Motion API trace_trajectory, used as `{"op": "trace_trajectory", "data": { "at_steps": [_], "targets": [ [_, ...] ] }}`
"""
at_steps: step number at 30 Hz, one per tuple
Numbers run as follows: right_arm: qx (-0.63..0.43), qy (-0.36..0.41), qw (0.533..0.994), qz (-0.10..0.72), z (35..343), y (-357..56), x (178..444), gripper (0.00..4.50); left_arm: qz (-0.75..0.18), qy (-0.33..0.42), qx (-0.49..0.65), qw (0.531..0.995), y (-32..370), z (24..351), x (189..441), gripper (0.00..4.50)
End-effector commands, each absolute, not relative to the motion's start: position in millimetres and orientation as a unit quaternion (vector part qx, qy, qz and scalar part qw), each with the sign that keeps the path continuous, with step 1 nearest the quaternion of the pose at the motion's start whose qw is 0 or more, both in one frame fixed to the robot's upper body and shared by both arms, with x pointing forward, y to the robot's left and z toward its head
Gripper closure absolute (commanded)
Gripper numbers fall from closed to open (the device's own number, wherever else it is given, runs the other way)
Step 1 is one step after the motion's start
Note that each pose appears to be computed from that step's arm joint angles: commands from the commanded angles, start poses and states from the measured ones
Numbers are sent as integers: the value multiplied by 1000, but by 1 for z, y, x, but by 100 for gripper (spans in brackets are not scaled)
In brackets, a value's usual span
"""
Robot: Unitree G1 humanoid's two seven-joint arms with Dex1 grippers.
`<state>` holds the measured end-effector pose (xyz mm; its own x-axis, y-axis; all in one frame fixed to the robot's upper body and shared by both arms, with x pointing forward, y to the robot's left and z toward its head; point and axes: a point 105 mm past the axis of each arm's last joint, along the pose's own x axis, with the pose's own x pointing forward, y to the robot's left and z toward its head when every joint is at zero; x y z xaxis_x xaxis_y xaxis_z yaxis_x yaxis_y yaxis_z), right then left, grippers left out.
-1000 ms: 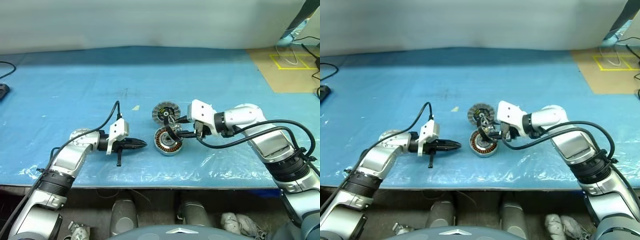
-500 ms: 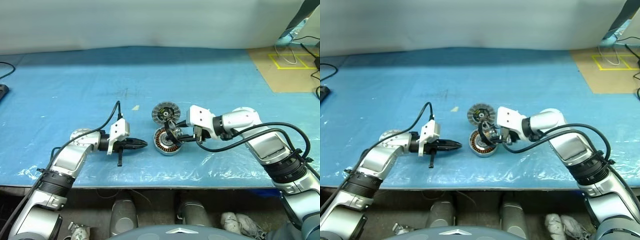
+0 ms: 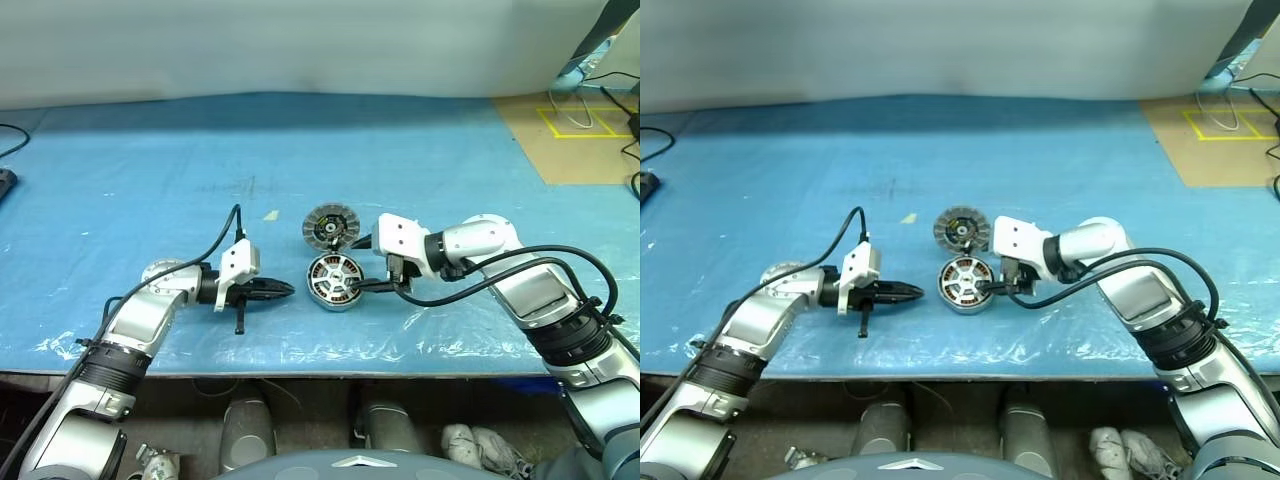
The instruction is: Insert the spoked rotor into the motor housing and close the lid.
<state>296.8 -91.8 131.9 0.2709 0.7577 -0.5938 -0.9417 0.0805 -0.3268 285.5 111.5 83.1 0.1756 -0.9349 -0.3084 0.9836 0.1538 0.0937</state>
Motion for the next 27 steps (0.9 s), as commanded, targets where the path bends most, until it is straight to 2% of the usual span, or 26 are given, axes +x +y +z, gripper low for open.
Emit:
{"op": "trace_trajectory", "data": {
  "at_steps": [1,4,7,10,15,16,22,27],
  "targets": [
    [-334,106,728,589,152,-89,299,95,-639,78,144,752,111,87,285,450],
    [-327,99,738,581,158,-90,304,95,-638,78,144,752,111,87,286,450],
    [-306,89,746,585,162,-87,305,158,-638,77,144,752,110,88,286,450],
    [-279,97,745,598,155,-83,301,257,-639,74,143,752,108,89,285,450],
    [-234,110,767,588,146,-73,312,433,-642,74,144,750,105,90,283,450],
    [-227,113,769,587,145,-71,313,446,-642,73,144,749,104,91,283,450],
    [-206,140,772,585,127,-64,317,446,-641,74,146,750,104,94,282,450],
    [-195,168,758,599,114,-71,310,446,-637,79,152,752,108,94,283,450]
  ]
}}
